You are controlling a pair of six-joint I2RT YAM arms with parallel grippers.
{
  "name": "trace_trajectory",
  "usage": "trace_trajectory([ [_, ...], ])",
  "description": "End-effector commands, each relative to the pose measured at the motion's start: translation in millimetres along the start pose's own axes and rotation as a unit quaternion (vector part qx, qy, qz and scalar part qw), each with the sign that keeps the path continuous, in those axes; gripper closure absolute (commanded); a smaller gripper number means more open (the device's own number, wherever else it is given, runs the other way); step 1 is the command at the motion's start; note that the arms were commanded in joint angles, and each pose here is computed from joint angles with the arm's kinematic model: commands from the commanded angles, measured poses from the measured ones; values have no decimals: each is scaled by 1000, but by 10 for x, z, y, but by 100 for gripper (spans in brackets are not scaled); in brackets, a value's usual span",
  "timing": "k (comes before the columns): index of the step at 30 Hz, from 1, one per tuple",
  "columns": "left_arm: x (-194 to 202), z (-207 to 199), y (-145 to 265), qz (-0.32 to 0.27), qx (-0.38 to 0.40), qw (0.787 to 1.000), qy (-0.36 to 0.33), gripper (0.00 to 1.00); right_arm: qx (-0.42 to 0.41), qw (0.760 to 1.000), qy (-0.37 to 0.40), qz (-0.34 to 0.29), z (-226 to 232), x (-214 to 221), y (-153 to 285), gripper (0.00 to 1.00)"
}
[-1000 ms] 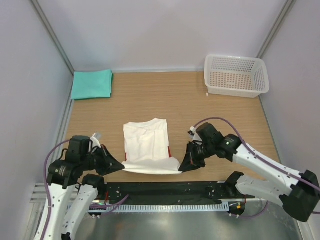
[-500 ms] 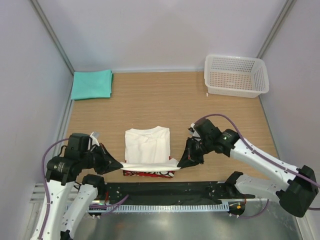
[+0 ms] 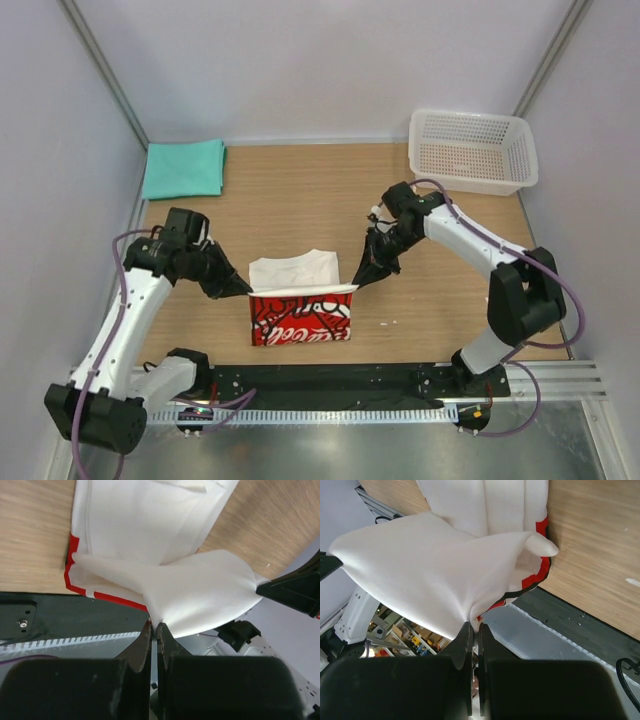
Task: Fold and stack the t-shirts
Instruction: Fold the tshirt
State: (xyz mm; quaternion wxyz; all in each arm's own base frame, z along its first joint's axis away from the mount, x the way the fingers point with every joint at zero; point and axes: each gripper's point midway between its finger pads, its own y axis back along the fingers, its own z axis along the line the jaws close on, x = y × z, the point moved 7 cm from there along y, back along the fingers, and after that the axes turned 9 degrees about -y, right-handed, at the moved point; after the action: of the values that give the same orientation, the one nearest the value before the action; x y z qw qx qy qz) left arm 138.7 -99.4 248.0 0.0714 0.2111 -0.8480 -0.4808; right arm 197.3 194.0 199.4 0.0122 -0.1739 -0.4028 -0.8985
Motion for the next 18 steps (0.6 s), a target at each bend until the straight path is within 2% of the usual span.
trace_trajectory([
  [1,-360,-16,-163,-49,-33,998,-15,100,6,1000,16,5,11,-246,72,99],
  [7,-942,3,-548,-62,-59,996,4,100,-28,999,23,-22,340,-1073,-24,98],
  [11,-1256,124,-629,-61,-89,994,18,100,-33,999,25,-18,434,-1420,-138,97],
  [18,-1609,434,-773,-73,-100,990,72,100,-69,995,59,-50,736,-1919,-240,92],
])
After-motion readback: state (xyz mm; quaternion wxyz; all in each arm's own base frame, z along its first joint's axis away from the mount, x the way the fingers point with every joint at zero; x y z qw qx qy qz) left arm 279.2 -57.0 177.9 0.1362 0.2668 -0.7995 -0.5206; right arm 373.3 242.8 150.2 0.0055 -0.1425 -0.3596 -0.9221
